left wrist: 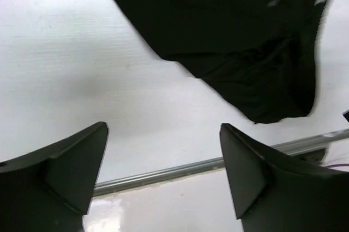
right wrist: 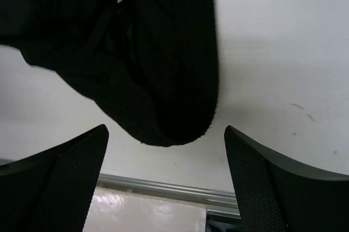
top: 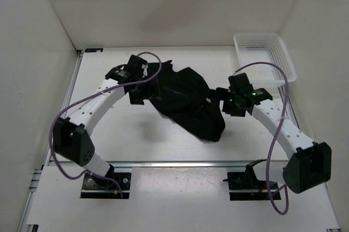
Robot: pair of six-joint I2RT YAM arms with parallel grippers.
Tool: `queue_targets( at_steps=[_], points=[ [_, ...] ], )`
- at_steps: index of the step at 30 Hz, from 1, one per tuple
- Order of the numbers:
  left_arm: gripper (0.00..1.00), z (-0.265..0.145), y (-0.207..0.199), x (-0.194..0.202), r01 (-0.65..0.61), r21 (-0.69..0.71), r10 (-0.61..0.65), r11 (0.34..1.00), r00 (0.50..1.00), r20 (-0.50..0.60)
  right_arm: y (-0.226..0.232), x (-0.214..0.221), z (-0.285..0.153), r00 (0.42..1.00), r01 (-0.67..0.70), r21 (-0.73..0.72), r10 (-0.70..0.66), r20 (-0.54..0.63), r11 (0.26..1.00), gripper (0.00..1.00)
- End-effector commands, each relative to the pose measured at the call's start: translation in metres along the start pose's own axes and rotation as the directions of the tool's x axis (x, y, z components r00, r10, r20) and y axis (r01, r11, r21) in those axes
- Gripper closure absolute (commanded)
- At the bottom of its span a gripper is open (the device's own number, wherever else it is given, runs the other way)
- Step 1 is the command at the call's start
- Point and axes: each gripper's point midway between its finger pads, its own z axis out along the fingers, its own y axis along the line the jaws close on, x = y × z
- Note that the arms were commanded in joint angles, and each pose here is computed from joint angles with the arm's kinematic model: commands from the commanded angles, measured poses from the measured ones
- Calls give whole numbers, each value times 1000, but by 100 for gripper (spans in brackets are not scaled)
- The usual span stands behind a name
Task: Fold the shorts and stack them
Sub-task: Flatten the shorts out
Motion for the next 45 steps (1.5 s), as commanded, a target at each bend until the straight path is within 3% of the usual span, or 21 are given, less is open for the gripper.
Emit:
queue_targets(
  at_steps=[1, 6, 7, 10, 11, 17, 22, 28, 32, 37, 39, 41, 42, 43, 44, 45],
  points=[
    [3, 34, -4, 0, 39, 27, -38, 999, 999, -30, 34, 20, 14, 991, 108, -94, -114, -67, 990, 9],
    [5, 87, 10, -12, 64, -10, -64, 998, 994, -90, 77, -5, 37, 991, 129, -214, -135, -12, 968, 33],
    [5, 104, 16, -9, 81, -24, -83, 996, 987, -135, 84, -11, 47, 990, 128, -222, -136, -20, 967, 32],
    [5, 125, 29, -22, 111, -39, -116, 993, 983, -146, 97, -26, 69, 991, 106, -256, -124, -56, 961, 13],
    [5, 130, 33, -24, 120, -48, -127, 992, 980, -151, 101, -32, 76, 991, 107, -259, -124, -50, 960, 12],
    [6, 143, 68, -49, 200, -86, -210, 976, 970, -125, 107, -50, 114, 991, 55, -278, -85, -100, 959, 12],
    [6, 131, 86, -107, 262, -41, -263, 964, 965, -21, 97, -59, 129, 991, -48, -299, 8, -133, 953, 15],
    [0, 150, 106, -156, 317, 0, -317, 948, 948, 22, 95, -71, 131, 986, -140, -352, 99, -133, 926, 20],
    [2, 171, 108, -179, 342, 19, -342, 940, 939, 37, 105, -79, 136, 985, -146, -393, 98, -139, 908, 35],
    [6, 195, 107, -201, 357, 41, -358, 933, 932, 48, 114, -94, 137, 987, -144, -416, 104, -119, 898, 70],
    [15, 204, 105, -210, 374, 60, -377, 926, 925, 53, 115, -96, 135, 987, -144, -416, 104, -119, 898, 90],
    [27, 208, 103, -215, 370, 75, -374, 926, 926, 56, 110, -92, 137, 987, -144, -389, 102, -127, 910, 99],
    [54, 207, 99, -219, 373, 94, -379, 923, 924, 57, 111, -98, 133, 991, -126, -392, 93, -101, 911, 100],
    [71, 208, 97, -219, 372, 105, -378, 922, 925, 48, 112, -100, 125, 991, -123, -396, 93, -94, 910, 100],
    [85, 208, 97, -217, 375, 100, -380, 922, 924, 41, 110, -104, 123, 994, -107, -390, 85, -73, 914, 100],
    [90, 206, 95, -215, 375, 106, -380, 921, 924, 35, 107, -109, 114, 996, -93, -386, 81, -49, 918, 100]
  ],
)
